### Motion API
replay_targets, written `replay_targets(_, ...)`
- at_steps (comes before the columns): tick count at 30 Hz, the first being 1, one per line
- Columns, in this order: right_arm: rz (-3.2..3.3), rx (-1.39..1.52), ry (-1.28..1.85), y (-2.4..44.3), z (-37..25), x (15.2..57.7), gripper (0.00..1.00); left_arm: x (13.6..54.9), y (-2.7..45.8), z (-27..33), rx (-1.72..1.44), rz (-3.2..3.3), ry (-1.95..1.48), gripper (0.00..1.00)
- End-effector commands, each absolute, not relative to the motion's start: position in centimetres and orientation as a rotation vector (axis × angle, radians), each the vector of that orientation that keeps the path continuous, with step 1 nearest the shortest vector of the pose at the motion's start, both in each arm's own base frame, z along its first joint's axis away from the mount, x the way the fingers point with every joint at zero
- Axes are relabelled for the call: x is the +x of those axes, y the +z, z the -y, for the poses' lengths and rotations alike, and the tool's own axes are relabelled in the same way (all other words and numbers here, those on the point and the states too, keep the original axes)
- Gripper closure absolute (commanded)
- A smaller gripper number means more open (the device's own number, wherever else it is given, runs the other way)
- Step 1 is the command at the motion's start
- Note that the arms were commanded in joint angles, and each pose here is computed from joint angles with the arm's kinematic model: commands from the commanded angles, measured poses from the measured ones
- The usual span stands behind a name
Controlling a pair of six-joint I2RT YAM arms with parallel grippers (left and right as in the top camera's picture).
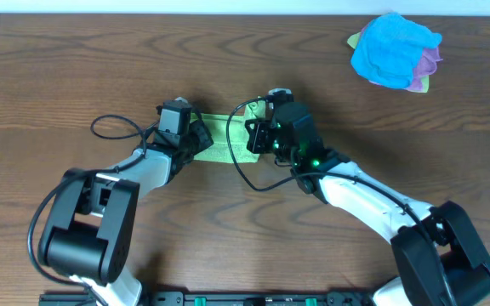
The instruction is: Fold the cloth
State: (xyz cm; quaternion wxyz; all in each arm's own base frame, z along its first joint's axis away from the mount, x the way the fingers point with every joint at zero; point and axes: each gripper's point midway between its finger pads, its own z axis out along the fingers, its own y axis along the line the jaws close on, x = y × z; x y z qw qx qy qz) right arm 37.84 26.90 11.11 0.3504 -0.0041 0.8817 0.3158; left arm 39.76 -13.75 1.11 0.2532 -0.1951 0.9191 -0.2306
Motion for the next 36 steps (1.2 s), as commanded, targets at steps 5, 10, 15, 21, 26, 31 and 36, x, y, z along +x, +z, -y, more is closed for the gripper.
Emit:
replay_targets(5,-2.227,-0.072,0.795,13.5,-27.9,38.6,0.99,40.3,4.0,12.4,-0.503,-2.44,-0.586,0.94)
replay_targets(10,-2.23,-0.095,0.796,13.4,-28.4,38.2,0.99,40.6,5.5,11.2,-0.517,-2.407,-0.577,0.94)
replay_targets(15,-2.241,-0.111,0.79,12.9,-29.2,37.8,0.99,40.4,6.9,9.3,-0.537,-2.383,-0.529,0.94)
replay_targets(21,-2.255,-0.142,0.8,12.3,-30.9,37.8,0.99,39.7,7.5,6.7,-0.578,-2.39,-0.459,0.94)
replay_targets(26,-2.275,-0.175,0.812,11.7,-32.8,38.0,0.99,39.4,7.9,4.9,-0.616,-2.386,-0.431,0.94)
replay_targets(31,-2.292,-0.206,0.818,11.0,-34.7,38.2,0.99,39.1,8.3,3.9,-0.607,-2.386,-0.4,0.94)
replay_targets(36,-2.311,-0.233,0.821,9.8,-36.2,38.2,0.99,39.0,8.6,2.8,-0.629,-2.376,-0.386,0.94)
